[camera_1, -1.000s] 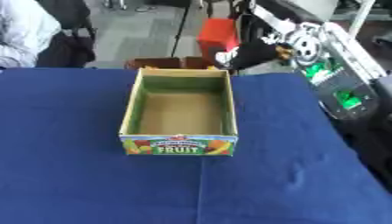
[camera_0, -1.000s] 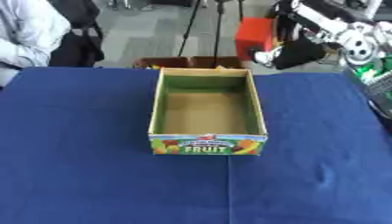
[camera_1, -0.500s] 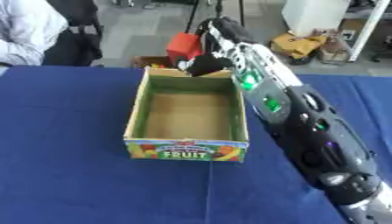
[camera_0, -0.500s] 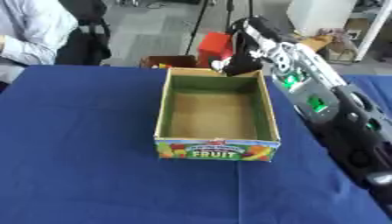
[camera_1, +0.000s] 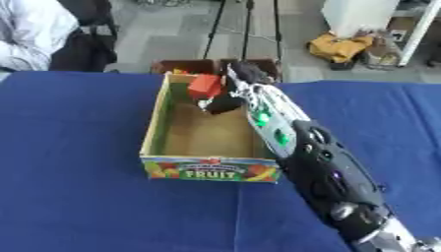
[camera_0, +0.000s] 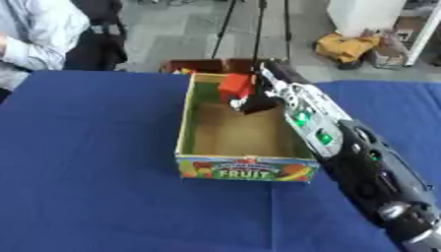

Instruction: Pick up objects on the table and place them in the box.

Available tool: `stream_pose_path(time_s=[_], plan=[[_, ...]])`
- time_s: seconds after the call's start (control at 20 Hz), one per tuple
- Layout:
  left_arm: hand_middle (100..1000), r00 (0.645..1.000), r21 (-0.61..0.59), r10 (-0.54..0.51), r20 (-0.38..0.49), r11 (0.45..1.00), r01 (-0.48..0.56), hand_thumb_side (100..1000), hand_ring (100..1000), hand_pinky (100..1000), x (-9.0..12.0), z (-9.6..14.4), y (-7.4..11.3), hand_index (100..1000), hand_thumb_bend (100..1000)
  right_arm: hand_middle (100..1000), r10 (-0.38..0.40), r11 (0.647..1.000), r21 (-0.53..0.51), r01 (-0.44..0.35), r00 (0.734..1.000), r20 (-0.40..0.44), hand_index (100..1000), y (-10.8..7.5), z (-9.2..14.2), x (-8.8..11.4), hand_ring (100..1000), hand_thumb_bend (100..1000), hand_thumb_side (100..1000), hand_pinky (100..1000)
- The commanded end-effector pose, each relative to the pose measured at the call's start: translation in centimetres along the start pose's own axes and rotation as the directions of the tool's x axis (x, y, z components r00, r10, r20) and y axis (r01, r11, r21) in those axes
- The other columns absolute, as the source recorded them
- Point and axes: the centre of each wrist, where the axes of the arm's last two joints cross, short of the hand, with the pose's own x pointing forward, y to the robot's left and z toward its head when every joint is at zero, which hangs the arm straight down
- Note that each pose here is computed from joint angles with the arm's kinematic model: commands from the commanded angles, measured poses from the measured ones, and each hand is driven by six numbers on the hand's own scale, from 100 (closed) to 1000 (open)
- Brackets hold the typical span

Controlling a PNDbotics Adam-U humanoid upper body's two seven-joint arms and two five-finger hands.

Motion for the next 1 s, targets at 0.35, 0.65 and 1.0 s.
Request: stream_pose_path(time_s=[0.35,0.65,1.0], plan=[[883,1.000,0.000,-0.005,0.022,1.000,0.005,1000,925,857,0.3,-0.6,0.3,986,116,566,-0.005,0.992,0.126,0.001,1.000,0.029,638,1.0,-0.9,-2.8,654,133,538,515],[882,1.000,0.000,-0.011,0.016,1.000,0.011,1000,926,857,0.3,-0.4,0.4,986,110,739,0.012,0.985,0.173,-0.022,0.998,0.057,774,-0.1,-0.9,-3.0,798,410,674,666],[882,1.000,-0.006,-0.017,0.008,1.000,0.017,1000,926,857,0.2,-0.1,0.5,986,107,748,0.037,0.995,0.091,-0.047,0.994,0.101,803,-2.5,-0.4,-1.6,804,429,676,678]])
